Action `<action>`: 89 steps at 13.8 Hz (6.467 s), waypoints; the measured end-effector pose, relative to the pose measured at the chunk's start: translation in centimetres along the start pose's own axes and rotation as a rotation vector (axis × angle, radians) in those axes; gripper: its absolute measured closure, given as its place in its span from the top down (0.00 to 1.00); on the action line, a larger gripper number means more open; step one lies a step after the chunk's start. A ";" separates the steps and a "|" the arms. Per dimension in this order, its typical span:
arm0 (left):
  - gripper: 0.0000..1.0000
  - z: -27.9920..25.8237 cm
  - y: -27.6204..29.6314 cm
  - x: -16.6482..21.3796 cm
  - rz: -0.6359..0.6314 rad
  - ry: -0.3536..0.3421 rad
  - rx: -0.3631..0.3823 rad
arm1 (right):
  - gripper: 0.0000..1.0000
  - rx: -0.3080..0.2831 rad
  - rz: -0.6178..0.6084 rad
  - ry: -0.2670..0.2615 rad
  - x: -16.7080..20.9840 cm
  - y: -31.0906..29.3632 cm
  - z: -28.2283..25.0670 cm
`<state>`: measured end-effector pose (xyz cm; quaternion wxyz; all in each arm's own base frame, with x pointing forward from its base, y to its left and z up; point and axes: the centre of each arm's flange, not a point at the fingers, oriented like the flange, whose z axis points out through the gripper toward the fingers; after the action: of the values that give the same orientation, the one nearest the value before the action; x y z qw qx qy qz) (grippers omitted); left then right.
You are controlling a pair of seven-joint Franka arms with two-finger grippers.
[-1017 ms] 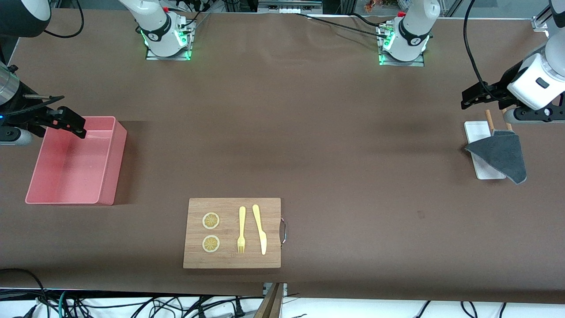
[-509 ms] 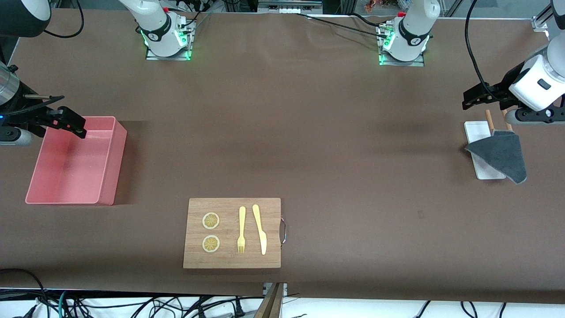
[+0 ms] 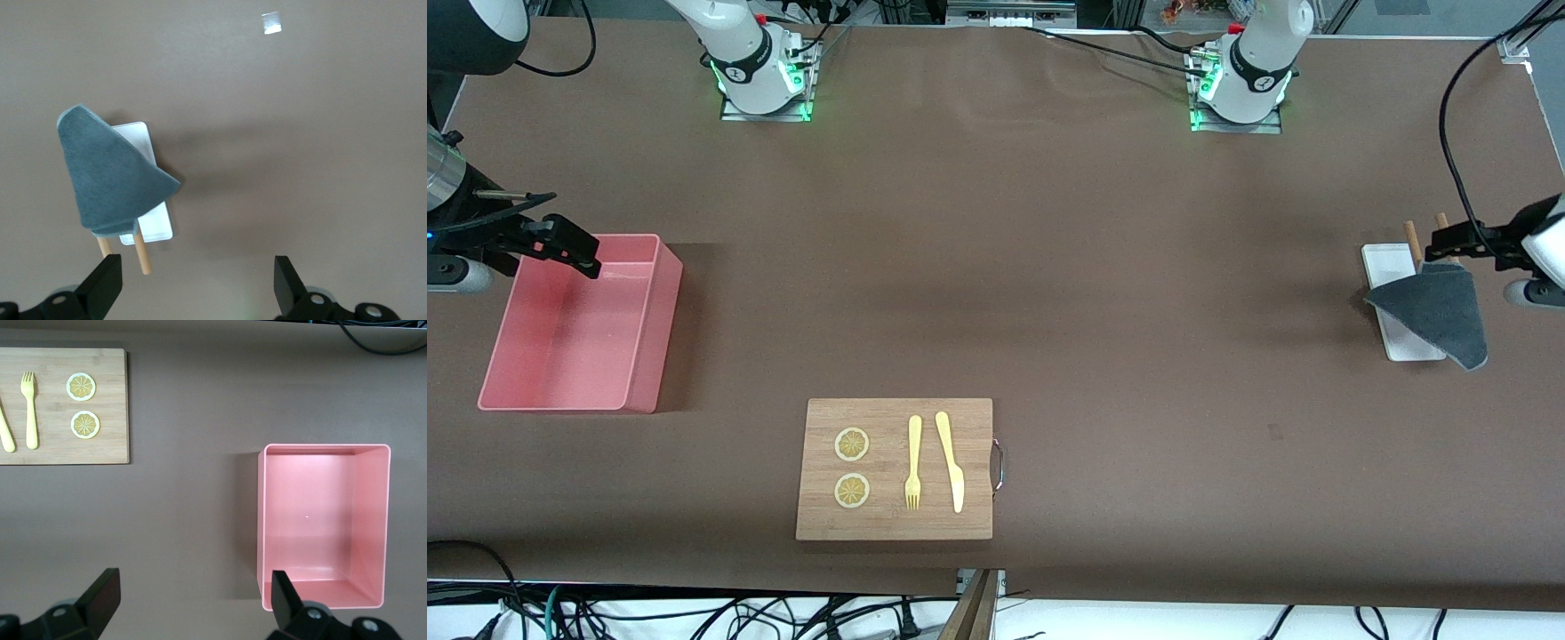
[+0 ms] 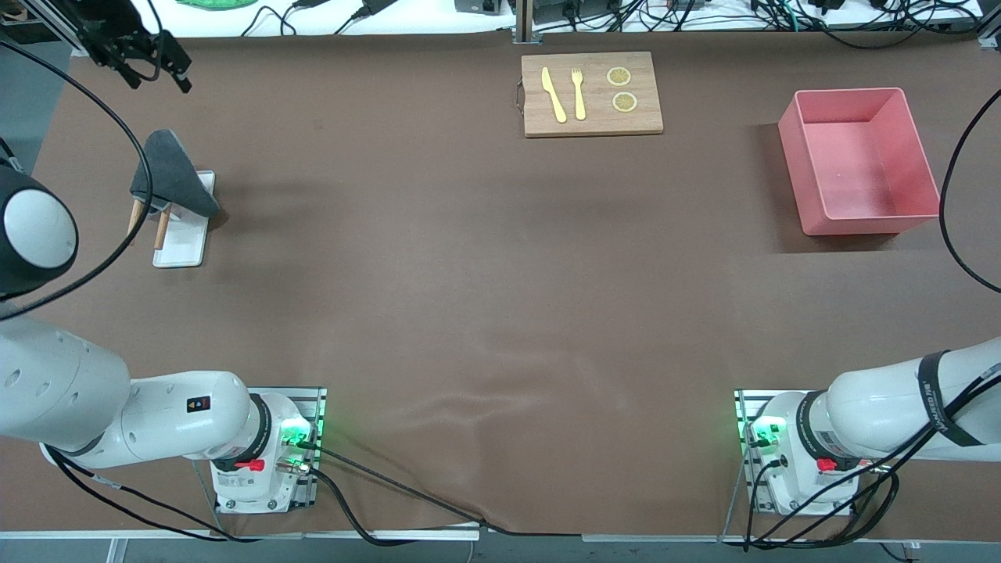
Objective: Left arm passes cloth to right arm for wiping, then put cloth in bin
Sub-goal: 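Lower the left gripper onto the grey cloth and grasp it, then lift the cloth with the left gripper while the right gripper moves toward it, then grasp the cloth with the right gripper beside the left gripper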
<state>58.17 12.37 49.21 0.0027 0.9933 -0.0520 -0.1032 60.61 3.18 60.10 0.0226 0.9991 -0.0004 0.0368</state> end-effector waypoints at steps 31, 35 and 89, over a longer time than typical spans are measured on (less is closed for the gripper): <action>0.40 19.4 -18.2 1.4 0.018 -0.016 -0.120 | 1.00 0.001 0.000 0.000 0.0 0.0 0.0; 0.26 19.3 -18.3 1.5 0.024 -0.013 -0.119 | 1.00 0.001 0.000 0.000 0.0 0.0 0.0; 0.03 8.0 61.6 7.6 -0.729 -0.271 -0.629 | 1.00 0.351 0.968 -0.442 -4.0 -23.1 26.5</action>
<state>57.58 -49.59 40.79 0.2592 0.8756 0.3321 -0.2362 58.61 25.05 32.38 -0.1640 0.8575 -0.4578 -0.1680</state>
